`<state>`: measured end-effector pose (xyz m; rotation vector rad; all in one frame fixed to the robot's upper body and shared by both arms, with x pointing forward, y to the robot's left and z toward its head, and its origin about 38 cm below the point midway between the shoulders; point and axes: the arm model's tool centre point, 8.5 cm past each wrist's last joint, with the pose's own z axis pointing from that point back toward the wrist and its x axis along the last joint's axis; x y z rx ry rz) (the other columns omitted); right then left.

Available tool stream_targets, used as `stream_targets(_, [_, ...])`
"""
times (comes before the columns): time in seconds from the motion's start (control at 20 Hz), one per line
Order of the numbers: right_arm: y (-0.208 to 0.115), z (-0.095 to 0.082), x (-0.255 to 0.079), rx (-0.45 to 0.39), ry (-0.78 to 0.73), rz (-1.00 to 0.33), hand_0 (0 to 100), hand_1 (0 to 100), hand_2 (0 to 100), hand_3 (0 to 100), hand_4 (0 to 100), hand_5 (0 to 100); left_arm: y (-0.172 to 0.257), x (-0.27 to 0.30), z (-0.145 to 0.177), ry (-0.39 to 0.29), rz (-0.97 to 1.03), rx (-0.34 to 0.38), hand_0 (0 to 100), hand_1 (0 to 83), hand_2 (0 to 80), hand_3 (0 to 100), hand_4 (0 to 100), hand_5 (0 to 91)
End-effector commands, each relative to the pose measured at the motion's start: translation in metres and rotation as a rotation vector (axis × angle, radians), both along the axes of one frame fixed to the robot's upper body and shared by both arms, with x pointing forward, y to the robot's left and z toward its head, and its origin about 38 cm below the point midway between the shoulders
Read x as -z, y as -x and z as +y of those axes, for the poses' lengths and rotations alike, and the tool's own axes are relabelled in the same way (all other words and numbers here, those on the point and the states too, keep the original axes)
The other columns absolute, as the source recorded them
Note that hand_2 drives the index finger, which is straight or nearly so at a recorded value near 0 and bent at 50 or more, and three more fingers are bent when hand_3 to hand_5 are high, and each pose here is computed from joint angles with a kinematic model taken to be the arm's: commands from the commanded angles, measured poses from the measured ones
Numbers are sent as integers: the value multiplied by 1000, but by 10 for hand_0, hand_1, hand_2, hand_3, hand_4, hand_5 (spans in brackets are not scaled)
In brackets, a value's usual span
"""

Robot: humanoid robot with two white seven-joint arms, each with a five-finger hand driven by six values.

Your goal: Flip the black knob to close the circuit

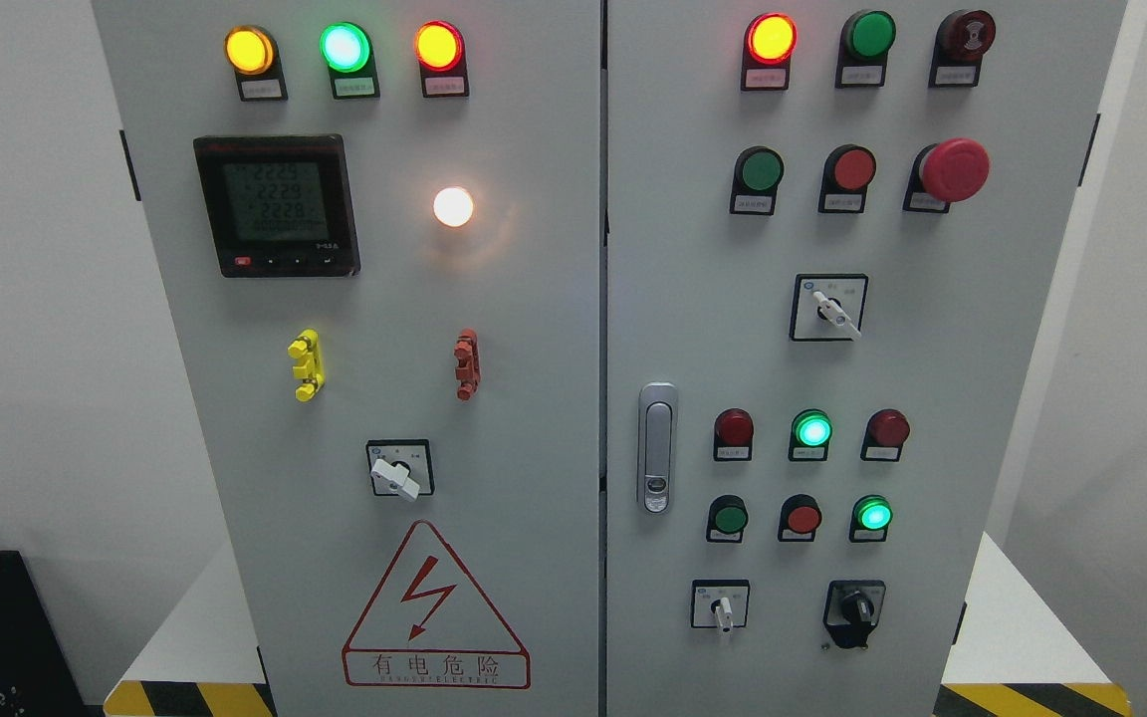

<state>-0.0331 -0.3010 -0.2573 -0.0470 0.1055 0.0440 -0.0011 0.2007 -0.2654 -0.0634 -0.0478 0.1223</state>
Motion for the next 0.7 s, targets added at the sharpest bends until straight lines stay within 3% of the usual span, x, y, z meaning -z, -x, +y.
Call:
stream_targets(0.0, [9,3,-1,11,-6,25,0,33,0,0,0,0,0,0,0,-1,0,2,120,556,0,0,0,0])
stream_targets(0.35, [-5,8,1,22,-25,-23,0,33,0,0,0,0,0,0,0,-1,0,-1,120,556,0,0,0,0])
stream_targets(0.5, [-59,11,1,59,-85,-287,0,23,0,0,0,0,-1,0,0,-1,-1,2,120,556,0,0,0,0])
stream_targets(0.65, [-118,5,-20,-24,-96,-637,0,28,0,0,0,0,-1,0,0,0,-3,-1,120,556,0,0,0,0])
